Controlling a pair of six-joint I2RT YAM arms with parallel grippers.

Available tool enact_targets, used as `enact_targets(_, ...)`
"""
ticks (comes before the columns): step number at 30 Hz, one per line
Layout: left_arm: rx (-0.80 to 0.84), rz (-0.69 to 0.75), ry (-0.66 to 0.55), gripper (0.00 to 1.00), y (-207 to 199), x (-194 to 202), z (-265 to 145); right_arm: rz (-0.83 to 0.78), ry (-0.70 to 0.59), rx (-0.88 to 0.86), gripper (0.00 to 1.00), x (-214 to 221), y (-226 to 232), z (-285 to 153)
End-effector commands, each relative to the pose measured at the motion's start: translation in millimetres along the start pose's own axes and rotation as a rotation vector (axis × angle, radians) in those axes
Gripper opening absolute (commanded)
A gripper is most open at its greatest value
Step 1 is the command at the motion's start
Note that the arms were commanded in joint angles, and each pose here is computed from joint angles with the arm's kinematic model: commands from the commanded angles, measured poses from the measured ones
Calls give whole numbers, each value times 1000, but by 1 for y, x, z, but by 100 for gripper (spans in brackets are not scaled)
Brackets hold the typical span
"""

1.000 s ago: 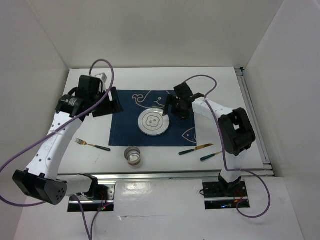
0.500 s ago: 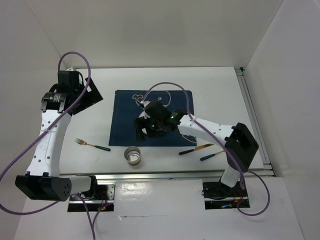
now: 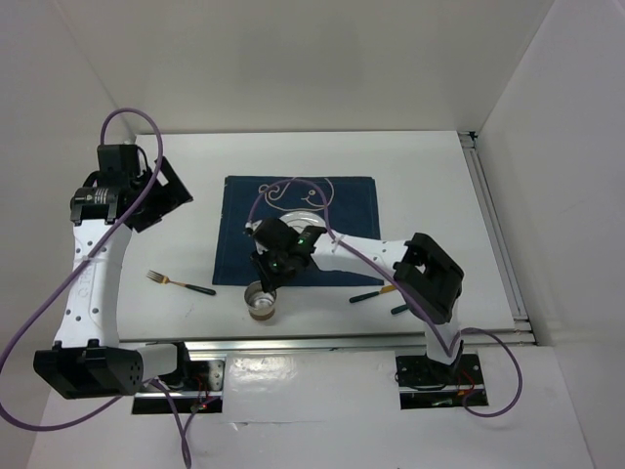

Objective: Set the dinner table for one person

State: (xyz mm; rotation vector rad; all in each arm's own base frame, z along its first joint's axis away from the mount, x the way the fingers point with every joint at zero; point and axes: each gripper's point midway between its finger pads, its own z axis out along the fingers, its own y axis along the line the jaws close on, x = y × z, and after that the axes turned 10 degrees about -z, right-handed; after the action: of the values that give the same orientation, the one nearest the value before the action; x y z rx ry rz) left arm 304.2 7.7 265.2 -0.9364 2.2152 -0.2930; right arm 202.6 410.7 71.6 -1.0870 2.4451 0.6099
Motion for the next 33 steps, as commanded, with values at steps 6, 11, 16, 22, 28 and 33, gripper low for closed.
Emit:
enact_targets(6, 63, 5, -20, 100, -8, -5, -8, 15, -157, 138, 0, -56, -7, -67)
enact_targets(11, 74, 6, -1, 99, -7, 1, 0, 185, -222, 315, 0, -74, -96, -107)
enact_targets(16, 78, 15, 41, 86, -4, 13, 8, 424, -257, 523, 0, -78, -207, -143)
enact_targets(22, 133, 69, 83, 87, -5, 30, 10, 626, -236, 653, 0, -69, -325, -145)
enact_targets(28, 112, 86, 102, 95, 8, 46, 21, 706, -215, 651, 0, -61, -383, -130)
enact_targets(33, 59, 72, 125, 95, 23, 57, 37, 718, -187, 661, 0, -56, -400, -120)
